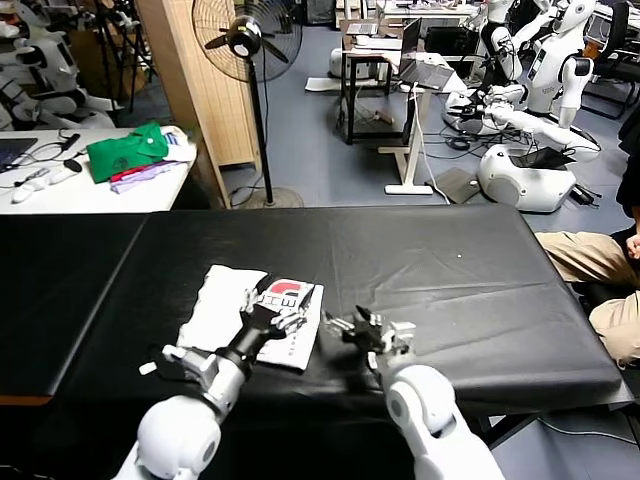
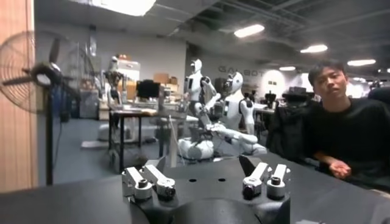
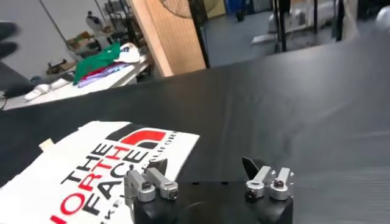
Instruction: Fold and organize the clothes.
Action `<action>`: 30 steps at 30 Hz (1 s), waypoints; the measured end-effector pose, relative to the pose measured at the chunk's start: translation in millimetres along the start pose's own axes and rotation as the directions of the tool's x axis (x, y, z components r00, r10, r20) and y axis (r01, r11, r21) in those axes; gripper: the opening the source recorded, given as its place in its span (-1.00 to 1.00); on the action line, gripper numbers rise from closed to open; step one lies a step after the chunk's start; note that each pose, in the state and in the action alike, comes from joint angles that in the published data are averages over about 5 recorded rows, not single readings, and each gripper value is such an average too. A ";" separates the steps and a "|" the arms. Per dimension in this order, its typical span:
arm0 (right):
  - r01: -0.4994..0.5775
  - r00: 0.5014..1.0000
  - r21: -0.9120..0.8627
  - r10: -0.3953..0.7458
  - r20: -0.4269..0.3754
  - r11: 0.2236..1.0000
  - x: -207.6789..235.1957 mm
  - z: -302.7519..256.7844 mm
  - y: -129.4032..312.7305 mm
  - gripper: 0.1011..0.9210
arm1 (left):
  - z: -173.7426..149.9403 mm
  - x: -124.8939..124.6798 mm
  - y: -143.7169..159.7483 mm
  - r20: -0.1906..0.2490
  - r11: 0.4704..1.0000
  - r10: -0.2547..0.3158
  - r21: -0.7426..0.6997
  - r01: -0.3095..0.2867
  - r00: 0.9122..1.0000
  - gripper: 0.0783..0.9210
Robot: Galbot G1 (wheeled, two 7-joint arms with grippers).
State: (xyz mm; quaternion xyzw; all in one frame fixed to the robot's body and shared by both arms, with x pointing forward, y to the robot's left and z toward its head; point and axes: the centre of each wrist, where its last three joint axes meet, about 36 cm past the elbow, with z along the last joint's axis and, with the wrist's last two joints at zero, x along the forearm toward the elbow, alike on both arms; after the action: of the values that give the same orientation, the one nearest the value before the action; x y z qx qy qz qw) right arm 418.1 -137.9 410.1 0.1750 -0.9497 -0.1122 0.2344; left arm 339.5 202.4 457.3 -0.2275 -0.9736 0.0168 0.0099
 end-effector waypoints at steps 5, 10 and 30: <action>0.007 1.000 0.001 -0.007 -0.019 1.000 -28.3 0.1 10.0 0.54 | -1.0 9.6 3.7 0.002 1.000 -0.029 -0.008 0.029 1.000 0.71; 0.012 0.999 0.025 -0.011 -0.031 1.000 -51.2 -1.5 21.7 0.20 | -2.8 18.7 8.4 0.004 0.998 -0.056 -0.016 0.056 0.998 0.71; -0.078 0.977 0.613 -0.061 0.202 0.787 -69.6 8.3 -31.8 -0.64 | 16.0 39.5 32.8 0.005 0.979 -0.204 -0.014 0.204 0.979 0.71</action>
State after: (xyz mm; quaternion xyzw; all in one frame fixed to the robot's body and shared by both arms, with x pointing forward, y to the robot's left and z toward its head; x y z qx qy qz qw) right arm 480.6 -139.0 365.3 0.2247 -0.9542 0.1873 0.0626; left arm 318.1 248.8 440.6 -0.1267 -0.9919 0.0091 0.0084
